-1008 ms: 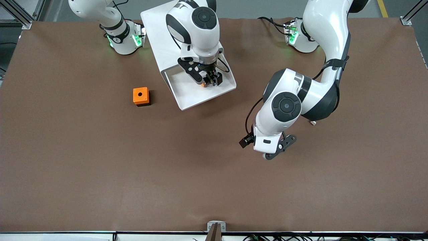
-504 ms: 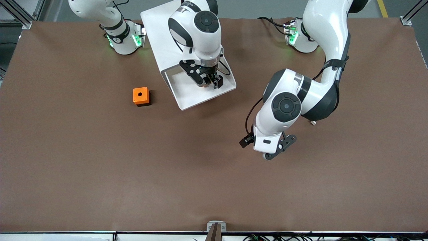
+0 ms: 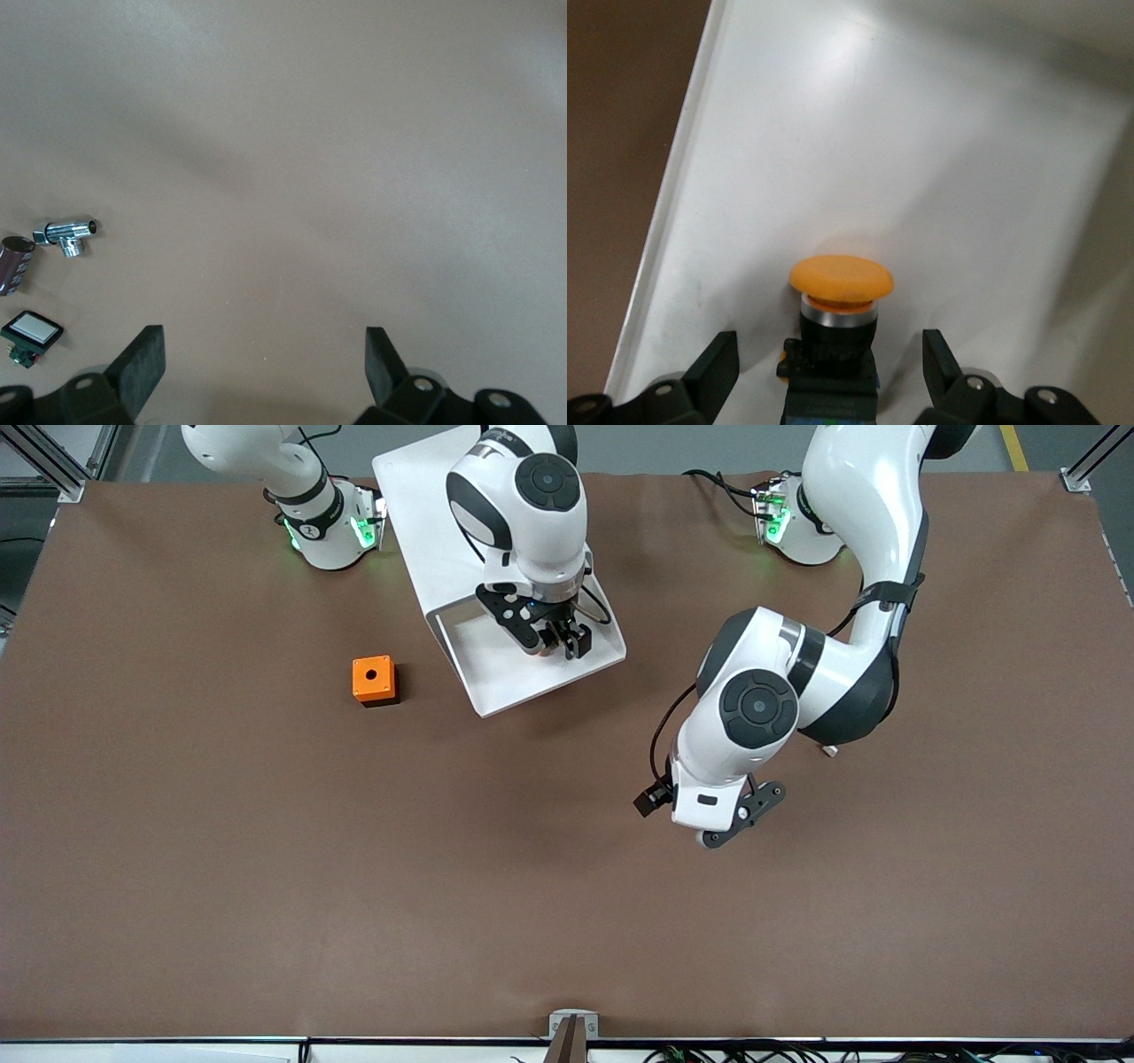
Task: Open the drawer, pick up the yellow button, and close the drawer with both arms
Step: 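Close the right gripper on the yellow button's base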
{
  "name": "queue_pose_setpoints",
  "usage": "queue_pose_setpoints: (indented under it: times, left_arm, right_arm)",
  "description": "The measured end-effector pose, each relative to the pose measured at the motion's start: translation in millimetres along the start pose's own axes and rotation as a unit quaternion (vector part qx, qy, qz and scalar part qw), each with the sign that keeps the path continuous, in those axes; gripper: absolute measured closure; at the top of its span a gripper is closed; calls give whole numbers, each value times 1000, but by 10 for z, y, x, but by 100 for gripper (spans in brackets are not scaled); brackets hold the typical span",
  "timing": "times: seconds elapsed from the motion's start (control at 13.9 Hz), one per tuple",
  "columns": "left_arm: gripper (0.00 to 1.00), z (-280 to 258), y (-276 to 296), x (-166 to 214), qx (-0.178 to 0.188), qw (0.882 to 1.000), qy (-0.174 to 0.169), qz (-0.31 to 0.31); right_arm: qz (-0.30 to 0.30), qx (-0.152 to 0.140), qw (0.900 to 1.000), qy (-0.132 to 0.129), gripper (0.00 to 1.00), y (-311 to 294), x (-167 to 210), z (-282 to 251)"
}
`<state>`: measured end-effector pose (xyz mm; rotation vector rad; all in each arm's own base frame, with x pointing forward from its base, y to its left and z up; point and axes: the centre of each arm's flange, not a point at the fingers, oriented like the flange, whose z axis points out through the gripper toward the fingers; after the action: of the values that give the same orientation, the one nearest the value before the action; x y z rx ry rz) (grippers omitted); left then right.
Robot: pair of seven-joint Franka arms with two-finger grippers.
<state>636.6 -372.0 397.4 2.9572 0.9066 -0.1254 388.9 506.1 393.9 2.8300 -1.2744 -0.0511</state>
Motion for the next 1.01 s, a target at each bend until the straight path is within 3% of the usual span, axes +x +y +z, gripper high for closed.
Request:
queue_pose_setpoints:
  times: [0.07, 0.5, 0.58, 0.72, 1.01]
  left_arm:
    - [0, 1, 0, 0, 0, 1000, 0, 0]
    - [0, 2, -1, 0, 0, 1000, 0, 0]
    - [0, 2, -1, 0, 0, 1000, 0, 0]
    - [0, 3, -1, 0, 0, 1000, 0, 0]
    - [0, 5, -1, 0, 0, 1000, 0, 0]
  right_arm:
    - [0, 1, 1000, 0, 12, -3, -2, -8]
    - [0, 4, 1000, -1, 20, -24, -13, -33]
    - [0, 5, 1000, -1, 28, -27, -14, -41]
    - [0, 6, 1000, -1, 33, -31, -14, -48]
    - [2, 7, 1000, 0, 34, -41, 11, -61]
